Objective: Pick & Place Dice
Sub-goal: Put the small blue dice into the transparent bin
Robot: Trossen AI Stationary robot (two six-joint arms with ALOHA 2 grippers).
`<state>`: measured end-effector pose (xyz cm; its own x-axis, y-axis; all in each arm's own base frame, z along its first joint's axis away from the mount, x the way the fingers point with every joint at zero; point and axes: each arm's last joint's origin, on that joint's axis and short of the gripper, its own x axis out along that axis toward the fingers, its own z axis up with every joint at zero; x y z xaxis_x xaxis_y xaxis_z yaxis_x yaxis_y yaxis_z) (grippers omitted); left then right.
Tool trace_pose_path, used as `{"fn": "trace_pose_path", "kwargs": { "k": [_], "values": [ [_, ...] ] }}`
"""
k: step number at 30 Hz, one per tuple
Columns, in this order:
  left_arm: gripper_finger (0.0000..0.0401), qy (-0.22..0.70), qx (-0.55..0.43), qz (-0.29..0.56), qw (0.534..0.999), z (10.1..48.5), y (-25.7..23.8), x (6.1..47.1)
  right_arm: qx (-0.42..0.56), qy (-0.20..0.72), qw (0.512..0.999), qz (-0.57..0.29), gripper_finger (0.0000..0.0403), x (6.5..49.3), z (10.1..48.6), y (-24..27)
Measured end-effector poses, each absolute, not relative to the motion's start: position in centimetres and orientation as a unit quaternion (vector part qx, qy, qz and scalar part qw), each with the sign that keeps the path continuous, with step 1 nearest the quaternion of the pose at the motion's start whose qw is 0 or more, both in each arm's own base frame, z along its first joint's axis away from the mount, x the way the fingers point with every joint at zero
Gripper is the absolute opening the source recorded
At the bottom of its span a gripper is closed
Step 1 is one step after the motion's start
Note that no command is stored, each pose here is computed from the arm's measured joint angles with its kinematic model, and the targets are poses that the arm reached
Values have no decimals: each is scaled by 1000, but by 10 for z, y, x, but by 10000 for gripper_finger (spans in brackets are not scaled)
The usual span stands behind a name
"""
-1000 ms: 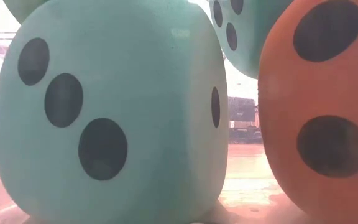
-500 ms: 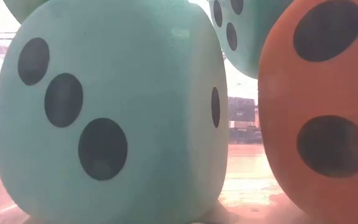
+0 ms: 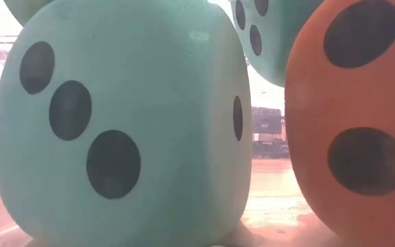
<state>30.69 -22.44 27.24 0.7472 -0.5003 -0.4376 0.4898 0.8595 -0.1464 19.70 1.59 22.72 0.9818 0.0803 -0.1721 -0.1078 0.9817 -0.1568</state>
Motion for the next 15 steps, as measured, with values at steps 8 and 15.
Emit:
{"fn": "trace_pose_path", "kwargs": {
  "k": [8,15],
  "values": [
    [99,255,-10,-282,925,270,-224,305,-82,83,992,48,59,197,227,16],
    [99,264,-9,-291,920,267,-225,305,-83,82,992,48,59,197,227,16]
  ]
}}
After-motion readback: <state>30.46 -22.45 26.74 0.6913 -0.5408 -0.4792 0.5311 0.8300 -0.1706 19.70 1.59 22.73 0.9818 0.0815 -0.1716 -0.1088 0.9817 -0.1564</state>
